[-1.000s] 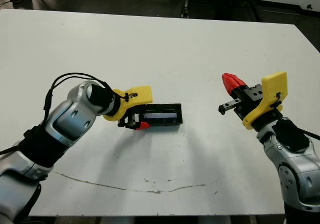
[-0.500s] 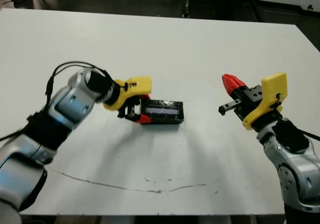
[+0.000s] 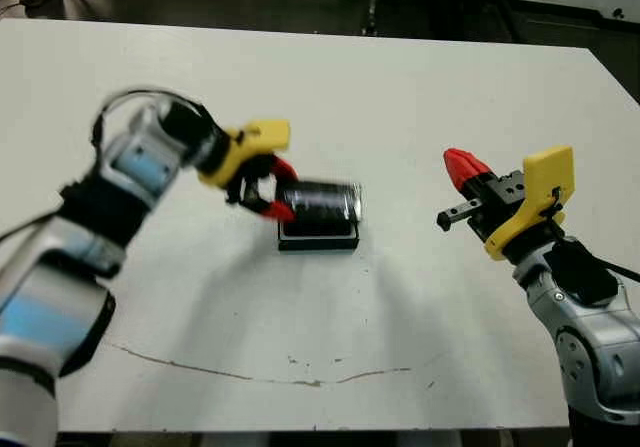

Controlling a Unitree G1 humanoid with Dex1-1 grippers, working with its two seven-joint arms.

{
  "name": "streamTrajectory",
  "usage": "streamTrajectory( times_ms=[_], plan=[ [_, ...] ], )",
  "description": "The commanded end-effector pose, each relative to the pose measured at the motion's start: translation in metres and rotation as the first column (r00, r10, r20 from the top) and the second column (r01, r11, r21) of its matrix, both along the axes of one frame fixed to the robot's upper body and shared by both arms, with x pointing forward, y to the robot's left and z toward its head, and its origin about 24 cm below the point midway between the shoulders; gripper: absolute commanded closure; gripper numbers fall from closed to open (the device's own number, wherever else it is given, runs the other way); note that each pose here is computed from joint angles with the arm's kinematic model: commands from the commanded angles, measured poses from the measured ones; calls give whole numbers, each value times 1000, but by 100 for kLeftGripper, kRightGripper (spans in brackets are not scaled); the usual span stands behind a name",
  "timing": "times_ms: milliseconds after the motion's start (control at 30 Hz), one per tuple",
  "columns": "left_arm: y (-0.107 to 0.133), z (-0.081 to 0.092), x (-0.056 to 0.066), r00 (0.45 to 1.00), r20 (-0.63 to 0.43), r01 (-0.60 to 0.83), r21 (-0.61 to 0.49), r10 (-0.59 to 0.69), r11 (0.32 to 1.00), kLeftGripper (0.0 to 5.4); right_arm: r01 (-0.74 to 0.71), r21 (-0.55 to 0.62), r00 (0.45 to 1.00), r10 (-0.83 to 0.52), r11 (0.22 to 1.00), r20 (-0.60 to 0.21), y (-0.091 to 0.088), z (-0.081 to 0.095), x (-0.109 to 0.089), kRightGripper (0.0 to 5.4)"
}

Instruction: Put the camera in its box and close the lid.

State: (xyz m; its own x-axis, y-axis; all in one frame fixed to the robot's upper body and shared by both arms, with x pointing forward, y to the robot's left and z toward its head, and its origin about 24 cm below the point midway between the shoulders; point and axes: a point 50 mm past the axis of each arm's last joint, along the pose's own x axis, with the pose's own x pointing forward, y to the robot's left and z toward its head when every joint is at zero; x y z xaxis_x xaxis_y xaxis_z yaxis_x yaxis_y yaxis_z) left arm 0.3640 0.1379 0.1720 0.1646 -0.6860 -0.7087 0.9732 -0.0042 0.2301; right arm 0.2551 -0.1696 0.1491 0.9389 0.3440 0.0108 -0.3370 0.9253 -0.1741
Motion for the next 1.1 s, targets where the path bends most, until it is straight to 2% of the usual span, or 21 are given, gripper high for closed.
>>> streamTrajectory(
  times_ms=[33, 300, 400, 600, 1100],
  plan=[
    [0, -6, 1, 999, -30, 12, 27, -12, 1000, 222, 14, -5, 1000, -14, 1000, -8, -3, -1, 0, 540],
    [2, -17, -3, 999, -49, 5, 124, 1, 992, 222, 11, -8, 1000, -11, 1000, -6, -3, -1, -1, 540],
    [3, -23, -6, 993, -117, -11, 130, 26, 991, 222, 13, -4, 1000, -13, 1000, -6, -3, -1, -1, 540],
    [9, -29, -10, 957, -275, -80, 59, 93, 995, 222, 9, -6, 1000, -9, 1000, -1, -3, 0, -1, 540],
    [22, -39, -21, 920, -361, -181, -49, 152, 982, 222, 8, -11, 1000, -8, 1000, -1, -3, 1, 0, 540]
  ],
)
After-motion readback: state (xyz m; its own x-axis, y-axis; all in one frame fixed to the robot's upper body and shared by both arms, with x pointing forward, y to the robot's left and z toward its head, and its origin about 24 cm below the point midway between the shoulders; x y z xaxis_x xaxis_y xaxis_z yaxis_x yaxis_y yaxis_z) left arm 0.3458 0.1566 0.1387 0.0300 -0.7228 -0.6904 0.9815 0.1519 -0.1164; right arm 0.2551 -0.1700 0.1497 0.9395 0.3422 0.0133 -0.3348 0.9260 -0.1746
